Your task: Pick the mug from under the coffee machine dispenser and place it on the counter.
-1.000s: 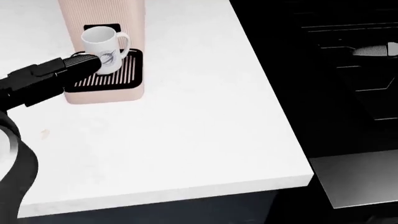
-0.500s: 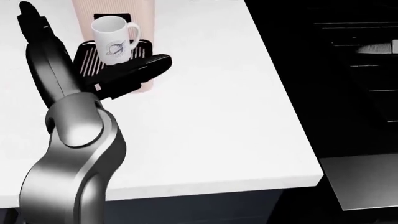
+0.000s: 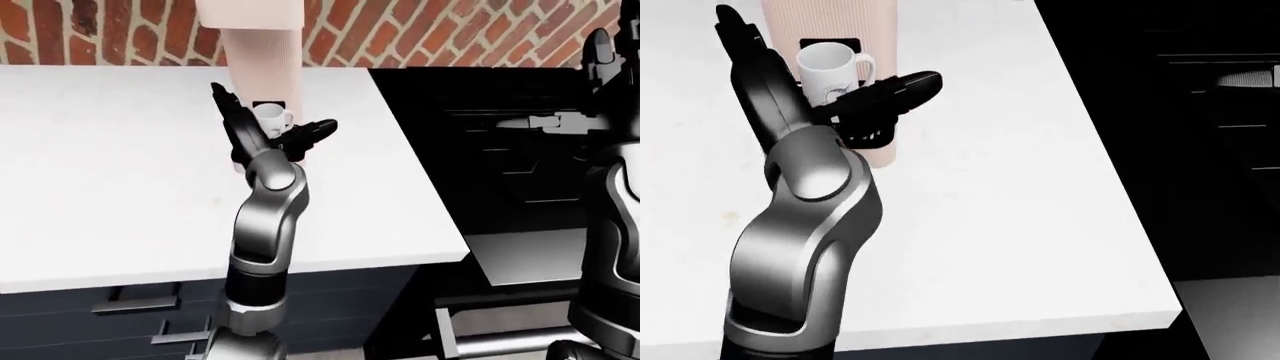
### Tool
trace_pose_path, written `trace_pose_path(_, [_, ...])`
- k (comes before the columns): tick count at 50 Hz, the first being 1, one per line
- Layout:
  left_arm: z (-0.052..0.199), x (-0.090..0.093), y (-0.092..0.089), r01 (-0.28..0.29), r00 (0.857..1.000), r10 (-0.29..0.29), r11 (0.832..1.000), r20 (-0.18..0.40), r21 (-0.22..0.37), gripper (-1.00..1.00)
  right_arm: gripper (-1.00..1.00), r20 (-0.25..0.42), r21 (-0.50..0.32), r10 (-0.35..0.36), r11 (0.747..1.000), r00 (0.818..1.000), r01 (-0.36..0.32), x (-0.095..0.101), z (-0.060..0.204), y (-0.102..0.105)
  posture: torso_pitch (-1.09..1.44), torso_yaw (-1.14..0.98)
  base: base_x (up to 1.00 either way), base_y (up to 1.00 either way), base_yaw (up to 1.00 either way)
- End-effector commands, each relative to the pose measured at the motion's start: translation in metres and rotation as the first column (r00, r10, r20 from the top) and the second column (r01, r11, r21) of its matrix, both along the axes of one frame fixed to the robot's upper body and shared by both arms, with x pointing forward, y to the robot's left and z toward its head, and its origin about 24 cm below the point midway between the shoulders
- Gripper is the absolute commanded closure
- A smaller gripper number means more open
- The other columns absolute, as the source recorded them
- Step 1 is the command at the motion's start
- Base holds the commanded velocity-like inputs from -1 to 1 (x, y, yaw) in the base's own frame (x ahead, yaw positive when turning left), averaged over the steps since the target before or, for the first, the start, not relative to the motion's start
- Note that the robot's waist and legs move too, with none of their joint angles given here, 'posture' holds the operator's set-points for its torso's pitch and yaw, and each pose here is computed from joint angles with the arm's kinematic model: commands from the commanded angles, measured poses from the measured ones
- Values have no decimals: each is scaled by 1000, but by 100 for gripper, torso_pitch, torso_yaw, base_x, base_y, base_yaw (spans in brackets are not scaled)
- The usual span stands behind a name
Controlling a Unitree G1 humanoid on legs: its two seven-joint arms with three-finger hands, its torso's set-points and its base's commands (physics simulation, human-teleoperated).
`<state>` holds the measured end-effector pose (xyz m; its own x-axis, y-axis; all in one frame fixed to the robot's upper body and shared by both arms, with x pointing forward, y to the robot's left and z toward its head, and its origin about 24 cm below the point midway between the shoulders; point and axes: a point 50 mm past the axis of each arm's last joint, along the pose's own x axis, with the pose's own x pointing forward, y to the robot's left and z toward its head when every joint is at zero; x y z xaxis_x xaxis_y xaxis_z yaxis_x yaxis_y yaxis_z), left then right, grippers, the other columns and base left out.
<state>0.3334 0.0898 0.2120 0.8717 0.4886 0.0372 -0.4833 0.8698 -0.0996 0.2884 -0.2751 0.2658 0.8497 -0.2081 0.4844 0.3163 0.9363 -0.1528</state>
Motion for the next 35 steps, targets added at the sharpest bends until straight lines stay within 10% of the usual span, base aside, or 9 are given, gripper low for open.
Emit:
trace_pose_path(1, [15,-1,-3,9,996,-8,1000,88,-8,-100,-100,88,-29,-4,1000,996,7,-8,18,1,0,0,0,0,0])
trace_pose_path(35, [-10,37,4,-65,997,63,997,50,35,-100,-100,82,-19,-2,1000,997,4,-8,18,1,0,0,0,0,0])
